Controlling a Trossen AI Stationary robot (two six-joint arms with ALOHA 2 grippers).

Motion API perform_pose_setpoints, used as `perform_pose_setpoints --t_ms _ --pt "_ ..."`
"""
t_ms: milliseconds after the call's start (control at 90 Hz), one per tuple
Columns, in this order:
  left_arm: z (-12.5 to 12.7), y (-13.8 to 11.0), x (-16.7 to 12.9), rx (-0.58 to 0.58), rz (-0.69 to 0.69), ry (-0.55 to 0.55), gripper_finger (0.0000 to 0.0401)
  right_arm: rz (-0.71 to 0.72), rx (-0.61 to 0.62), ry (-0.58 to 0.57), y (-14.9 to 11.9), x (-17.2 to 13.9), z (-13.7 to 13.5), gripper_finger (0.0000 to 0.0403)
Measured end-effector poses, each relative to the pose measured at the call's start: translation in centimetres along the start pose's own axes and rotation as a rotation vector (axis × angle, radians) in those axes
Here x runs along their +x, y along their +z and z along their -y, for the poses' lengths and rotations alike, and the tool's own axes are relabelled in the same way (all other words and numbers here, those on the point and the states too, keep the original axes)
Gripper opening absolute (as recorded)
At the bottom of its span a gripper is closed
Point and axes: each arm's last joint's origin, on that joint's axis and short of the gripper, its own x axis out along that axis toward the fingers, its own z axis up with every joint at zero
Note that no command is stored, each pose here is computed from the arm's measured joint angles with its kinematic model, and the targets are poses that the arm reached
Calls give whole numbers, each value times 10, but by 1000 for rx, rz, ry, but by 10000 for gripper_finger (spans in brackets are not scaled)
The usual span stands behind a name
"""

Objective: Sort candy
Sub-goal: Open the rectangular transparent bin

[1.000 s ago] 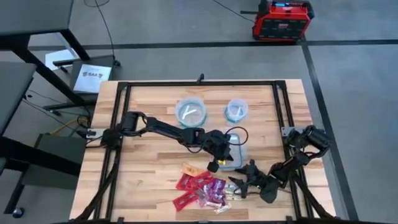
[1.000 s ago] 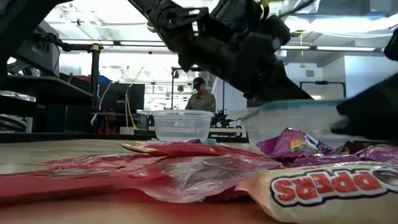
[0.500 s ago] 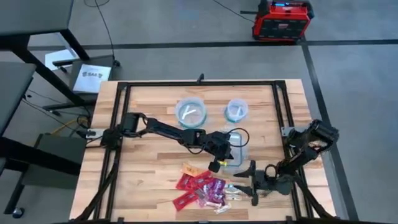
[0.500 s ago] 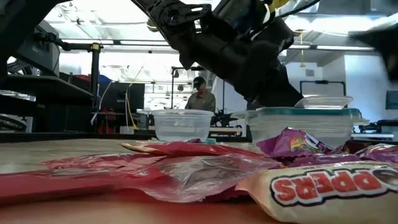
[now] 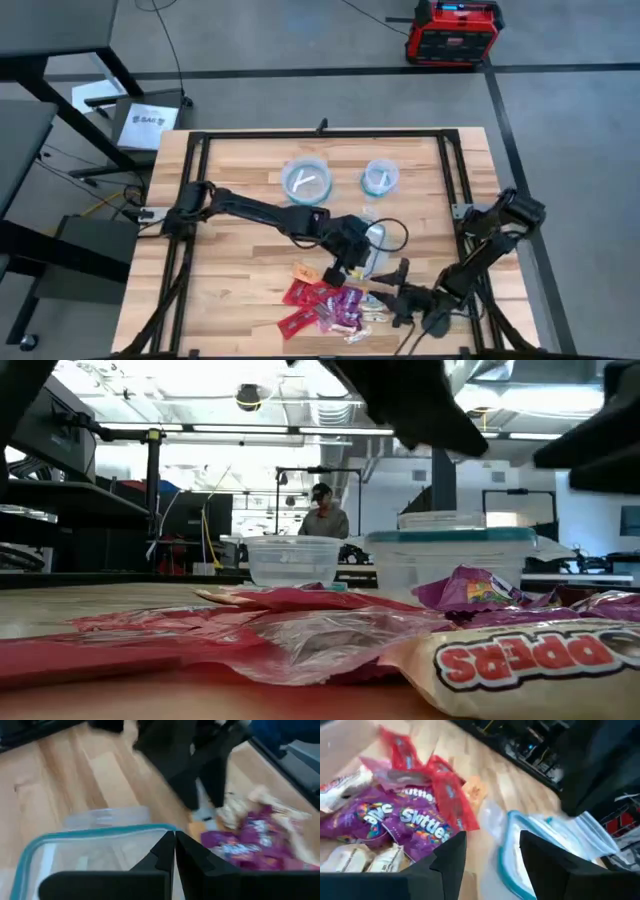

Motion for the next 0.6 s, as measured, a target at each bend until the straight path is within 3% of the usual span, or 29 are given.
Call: perform_pose_setpoints --t_ms 156,322,411,500,600 --pt "25 -1 -31 -62 -189 5 0 -40 -111 -46 3 25 -10 166" --pt "51 8 -67 -77 -245 63 0 -96 -198 -89 2 51 -13 166" --pt "58 10 -74 -71 -263 92 0 -116 -189 -117 4 63 -11 157" --pt "62 11 -77 -76 -267 94 0 -125 -182 -129 8 70 -9 121" --pt "67 8 -77 -83 -303 84 0 -126 -181 -130 14 71 -7 51"
